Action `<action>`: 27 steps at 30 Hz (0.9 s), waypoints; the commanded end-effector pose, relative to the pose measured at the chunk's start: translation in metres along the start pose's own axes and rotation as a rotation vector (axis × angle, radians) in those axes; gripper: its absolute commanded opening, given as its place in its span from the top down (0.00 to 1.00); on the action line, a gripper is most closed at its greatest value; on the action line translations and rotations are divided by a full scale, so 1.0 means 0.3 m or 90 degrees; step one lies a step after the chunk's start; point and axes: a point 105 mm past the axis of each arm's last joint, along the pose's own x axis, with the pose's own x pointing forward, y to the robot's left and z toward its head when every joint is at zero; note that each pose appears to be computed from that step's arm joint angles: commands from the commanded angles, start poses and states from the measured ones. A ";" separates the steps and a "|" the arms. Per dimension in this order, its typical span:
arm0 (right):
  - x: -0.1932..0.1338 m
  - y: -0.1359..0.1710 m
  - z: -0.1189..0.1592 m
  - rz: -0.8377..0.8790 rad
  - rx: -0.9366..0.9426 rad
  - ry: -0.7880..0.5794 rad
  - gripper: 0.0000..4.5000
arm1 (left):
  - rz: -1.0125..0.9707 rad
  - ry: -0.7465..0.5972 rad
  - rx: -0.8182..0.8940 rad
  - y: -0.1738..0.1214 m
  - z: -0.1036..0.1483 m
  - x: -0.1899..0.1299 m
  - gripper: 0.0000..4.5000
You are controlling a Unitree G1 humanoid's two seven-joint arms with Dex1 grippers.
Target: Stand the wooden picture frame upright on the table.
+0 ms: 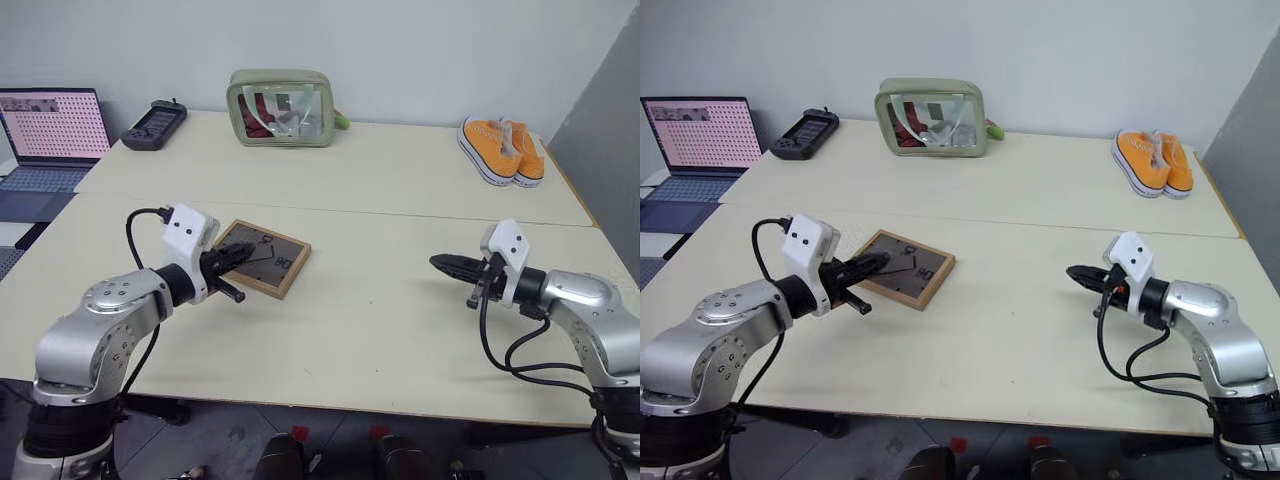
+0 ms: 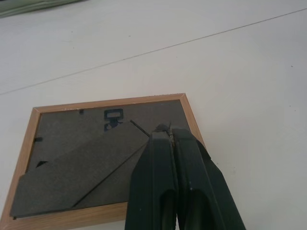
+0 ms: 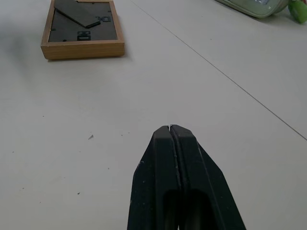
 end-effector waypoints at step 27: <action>0.023 -0.006 0.046 -0.034 -0.011 -0.038 1.00 | 0.123 -0.039 0.025 0.119 0.061 -0.034 1.00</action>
